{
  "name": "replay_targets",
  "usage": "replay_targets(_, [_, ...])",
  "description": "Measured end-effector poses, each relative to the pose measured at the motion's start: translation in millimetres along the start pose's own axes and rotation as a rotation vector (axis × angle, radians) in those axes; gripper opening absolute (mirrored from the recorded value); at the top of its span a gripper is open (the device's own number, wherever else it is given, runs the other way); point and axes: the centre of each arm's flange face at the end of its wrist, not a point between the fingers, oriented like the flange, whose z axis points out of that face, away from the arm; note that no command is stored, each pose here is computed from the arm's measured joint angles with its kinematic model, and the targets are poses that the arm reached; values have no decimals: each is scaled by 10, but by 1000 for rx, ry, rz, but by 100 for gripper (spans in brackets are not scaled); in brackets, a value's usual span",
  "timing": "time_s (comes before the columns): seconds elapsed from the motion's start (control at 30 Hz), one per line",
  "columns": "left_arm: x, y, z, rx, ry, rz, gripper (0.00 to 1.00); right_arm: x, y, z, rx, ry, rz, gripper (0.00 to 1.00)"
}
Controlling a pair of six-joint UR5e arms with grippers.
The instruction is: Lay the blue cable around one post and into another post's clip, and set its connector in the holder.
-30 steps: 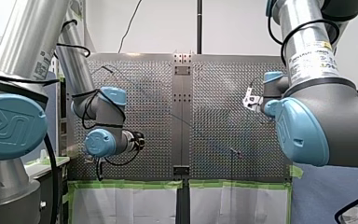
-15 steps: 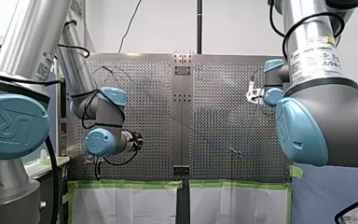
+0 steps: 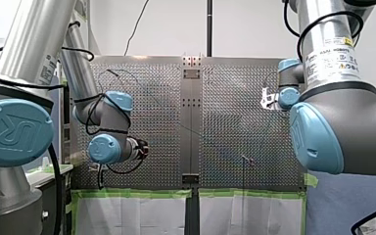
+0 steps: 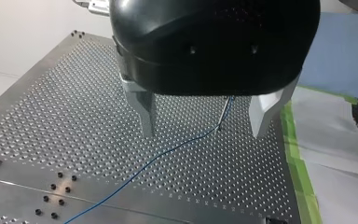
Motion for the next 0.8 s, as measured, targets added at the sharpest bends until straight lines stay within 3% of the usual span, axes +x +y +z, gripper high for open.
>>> replay_targets(0.2, [12, 30, -6, -11, 18, 19, 99, 45, -11, 4, 38, -38, -63, 0])
replay_targets(0.27, [15, 39, -5, -15, 23, 23, 99, 37, 0, -2, 50, -53, -70, 0])
replay_targets(0.47, [19, 67, 2, -27, 31, 28, 99, 38, 77, 31, 84, -56, -63, 0])
replay_targets(0.67, [23, 107, 6, -47, 43, 35, 99, 144, 180, 144, 109, -5, -47, 0])
replay_targets(0.8, [21, 136, 9, -65, 47, 42, 99, 229, 256, 231, 126, 39, -18, 0])
